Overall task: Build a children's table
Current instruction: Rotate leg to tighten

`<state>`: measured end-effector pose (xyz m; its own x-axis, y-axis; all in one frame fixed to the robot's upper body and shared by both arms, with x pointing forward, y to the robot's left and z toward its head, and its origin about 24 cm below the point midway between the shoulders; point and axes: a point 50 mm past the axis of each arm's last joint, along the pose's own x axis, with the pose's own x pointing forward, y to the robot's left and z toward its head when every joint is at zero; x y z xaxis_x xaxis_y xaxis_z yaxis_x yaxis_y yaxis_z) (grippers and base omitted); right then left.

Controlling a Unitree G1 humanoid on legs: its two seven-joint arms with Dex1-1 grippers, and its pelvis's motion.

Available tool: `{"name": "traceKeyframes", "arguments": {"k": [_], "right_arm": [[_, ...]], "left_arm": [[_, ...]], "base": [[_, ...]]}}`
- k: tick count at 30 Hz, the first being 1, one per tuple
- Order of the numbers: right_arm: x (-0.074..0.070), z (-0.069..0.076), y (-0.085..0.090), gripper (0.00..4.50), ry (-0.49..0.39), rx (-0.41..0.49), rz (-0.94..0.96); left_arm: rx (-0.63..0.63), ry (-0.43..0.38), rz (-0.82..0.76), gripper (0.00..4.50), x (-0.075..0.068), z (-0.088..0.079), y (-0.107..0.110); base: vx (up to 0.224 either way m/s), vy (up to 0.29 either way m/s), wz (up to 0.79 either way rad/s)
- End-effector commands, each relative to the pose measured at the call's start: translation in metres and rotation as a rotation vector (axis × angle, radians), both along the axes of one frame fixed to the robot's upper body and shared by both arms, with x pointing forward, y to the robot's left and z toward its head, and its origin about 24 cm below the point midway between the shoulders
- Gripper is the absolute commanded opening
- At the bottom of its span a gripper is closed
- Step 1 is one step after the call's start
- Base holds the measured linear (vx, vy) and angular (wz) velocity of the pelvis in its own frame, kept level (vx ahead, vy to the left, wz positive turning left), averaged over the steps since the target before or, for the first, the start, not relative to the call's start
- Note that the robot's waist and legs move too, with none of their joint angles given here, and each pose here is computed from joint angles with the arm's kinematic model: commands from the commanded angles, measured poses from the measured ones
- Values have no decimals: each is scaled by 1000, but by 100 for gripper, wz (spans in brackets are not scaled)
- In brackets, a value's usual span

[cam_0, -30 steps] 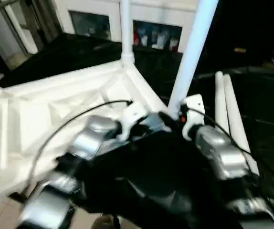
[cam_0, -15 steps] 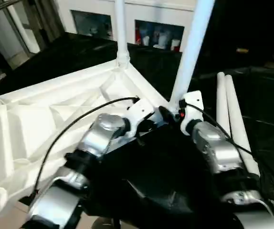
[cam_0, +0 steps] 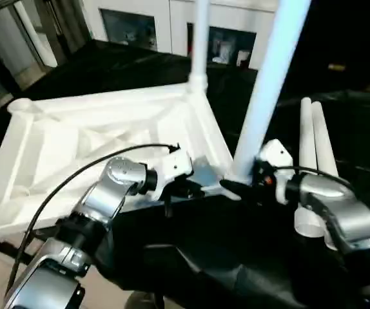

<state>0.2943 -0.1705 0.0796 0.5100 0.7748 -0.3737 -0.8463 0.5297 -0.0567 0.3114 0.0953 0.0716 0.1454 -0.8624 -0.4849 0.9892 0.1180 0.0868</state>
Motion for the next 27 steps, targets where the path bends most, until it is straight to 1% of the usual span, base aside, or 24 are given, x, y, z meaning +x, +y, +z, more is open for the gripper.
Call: {"name": "traceKeyframes", "arguments": {"k": [1, 4, 5, 7, 9, 13, 14, 15, 18, 21, 23, 24, 26, 27], "right_arm": [[-2, 3, 1, 377, 7, 11, 22], [-3, 3, 2, 377, 18, 29, 31], [-4, 3, 4, 363, 25, 32, 39], [-5, 2, 6, 363, 32, 35, 47], [-6, 0, 8, 335, 42, 39, 53], [-7, -5, 12, 313, 56, 43, 51], [-8, -6, 13, 290, 60, 46, 51], [-7, -7, 14, 286, 59, 45, 33], [0, -15, 17, 279, 47, 50, -81], [12, -26, 23, 275, 48, 70, -268], [17, -30, 26, 275, 61, 90, -351], [20, -33, 28, 274, 64, 95, -402], [29, -41, 36, 274, 76, 109, -548], [33, -44, 40, 274, 83, 107, -610]], "left_arm": [[-32, 2, -72, 0, -6, 3, -6], [-32, 9, -80, 0, -8, 3, -5], [-31, 12, -83, 0, -8, 3, -4], [-28, 16, -84, 0, -9, 2, -4], [-25, 19, -84, 0, -9, 2, -3], [-23, 20, -76, 0, -9, 1, -2], [-23, 19, -72, 0, -9, 1, -2], [-24, 19, -62, 0, -8, 1, -3], [-35, 20, -9, 0, -3, 1, -6], [-41, 9, 86, 0, 7, 3, -13], [-42, -1, 139, 0, 13, 4, -17], [-43, -8, 178, 0, 18, 4, -20], [-52, -22, 333, 0, 32, 7, -27], [-57, -24, 386, 0, 37, 9, -31]], "base": [[0, 0, 0], [0, 0, 0], [0, 0, 0], [0, 0, 0], [0, 0, 0], [0, 0, 0], [0, 0, 0], [0, 0, 0], [0, 0, 0], [0, 0, 0], [0, 0, 0], [0, 0, 0], [0, 0, 0], [0, 0, 0]]}}
